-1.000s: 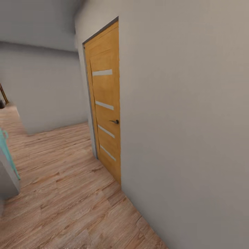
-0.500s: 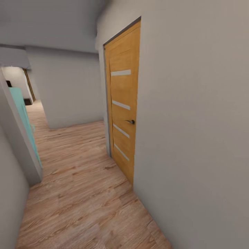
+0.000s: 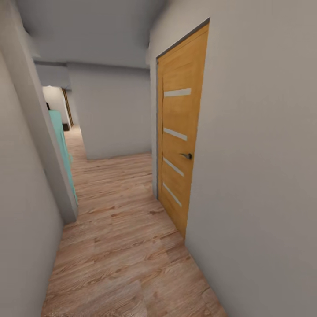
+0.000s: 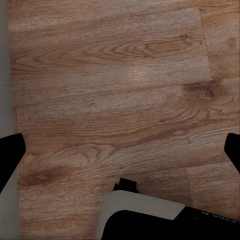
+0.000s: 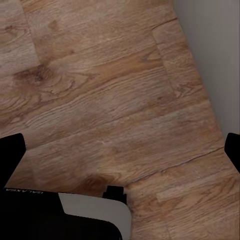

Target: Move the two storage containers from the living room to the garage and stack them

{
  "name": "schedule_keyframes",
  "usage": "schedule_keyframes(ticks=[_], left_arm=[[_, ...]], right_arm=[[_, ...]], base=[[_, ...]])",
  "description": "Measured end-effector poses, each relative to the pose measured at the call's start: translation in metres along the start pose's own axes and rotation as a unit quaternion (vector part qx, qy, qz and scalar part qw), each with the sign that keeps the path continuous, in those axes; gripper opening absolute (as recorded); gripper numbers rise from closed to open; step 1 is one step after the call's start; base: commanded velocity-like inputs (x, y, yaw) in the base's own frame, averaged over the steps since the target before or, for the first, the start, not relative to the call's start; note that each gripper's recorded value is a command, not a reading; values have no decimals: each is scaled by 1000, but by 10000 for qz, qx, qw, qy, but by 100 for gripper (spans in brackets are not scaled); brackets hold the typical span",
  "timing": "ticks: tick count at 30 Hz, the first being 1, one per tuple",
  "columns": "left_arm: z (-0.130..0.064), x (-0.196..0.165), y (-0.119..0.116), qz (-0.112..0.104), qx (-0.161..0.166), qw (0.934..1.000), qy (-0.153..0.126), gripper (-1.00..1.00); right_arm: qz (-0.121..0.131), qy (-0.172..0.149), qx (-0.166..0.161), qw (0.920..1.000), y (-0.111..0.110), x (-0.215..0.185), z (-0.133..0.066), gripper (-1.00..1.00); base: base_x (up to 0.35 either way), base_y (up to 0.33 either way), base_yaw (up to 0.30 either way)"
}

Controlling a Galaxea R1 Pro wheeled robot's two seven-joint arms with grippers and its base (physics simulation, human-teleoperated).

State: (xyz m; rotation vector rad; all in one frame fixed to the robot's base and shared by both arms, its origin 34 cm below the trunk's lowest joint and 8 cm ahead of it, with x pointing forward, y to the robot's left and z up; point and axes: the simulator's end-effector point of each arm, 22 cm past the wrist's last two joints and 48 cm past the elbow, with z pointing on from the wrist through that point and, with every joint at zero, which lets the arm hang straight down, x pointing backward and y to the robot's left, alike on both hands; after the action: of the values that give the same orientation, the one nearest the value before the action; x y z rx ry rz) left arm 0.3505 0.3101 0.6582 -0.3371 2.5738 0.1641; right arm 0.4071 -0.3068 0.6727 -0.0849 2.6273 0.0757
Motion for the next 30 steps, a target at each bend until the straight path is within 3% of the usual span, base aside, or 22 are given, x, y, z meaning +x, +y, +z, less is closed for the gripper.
schedule_keyframes(ticks=[9, 20, 30], left_arm=[[0, 0, 0, 1, 0, 10000, -1, 100], [0, 0, 0, 4, 1, 10000, 2, 100], [0, 0, 0, 3, 0, 10000, 3, 100]], right_arm=[[0, 0, 0, 10000, 0, 0, 0, 100], [1, 0, 1, 10000, 0, 0, 0, 100], [0, 0, 0, 10000, 0, 0, 0, 100]], base=[[0, 0, 287], [0, 0, 56], [0, 0, 263]])
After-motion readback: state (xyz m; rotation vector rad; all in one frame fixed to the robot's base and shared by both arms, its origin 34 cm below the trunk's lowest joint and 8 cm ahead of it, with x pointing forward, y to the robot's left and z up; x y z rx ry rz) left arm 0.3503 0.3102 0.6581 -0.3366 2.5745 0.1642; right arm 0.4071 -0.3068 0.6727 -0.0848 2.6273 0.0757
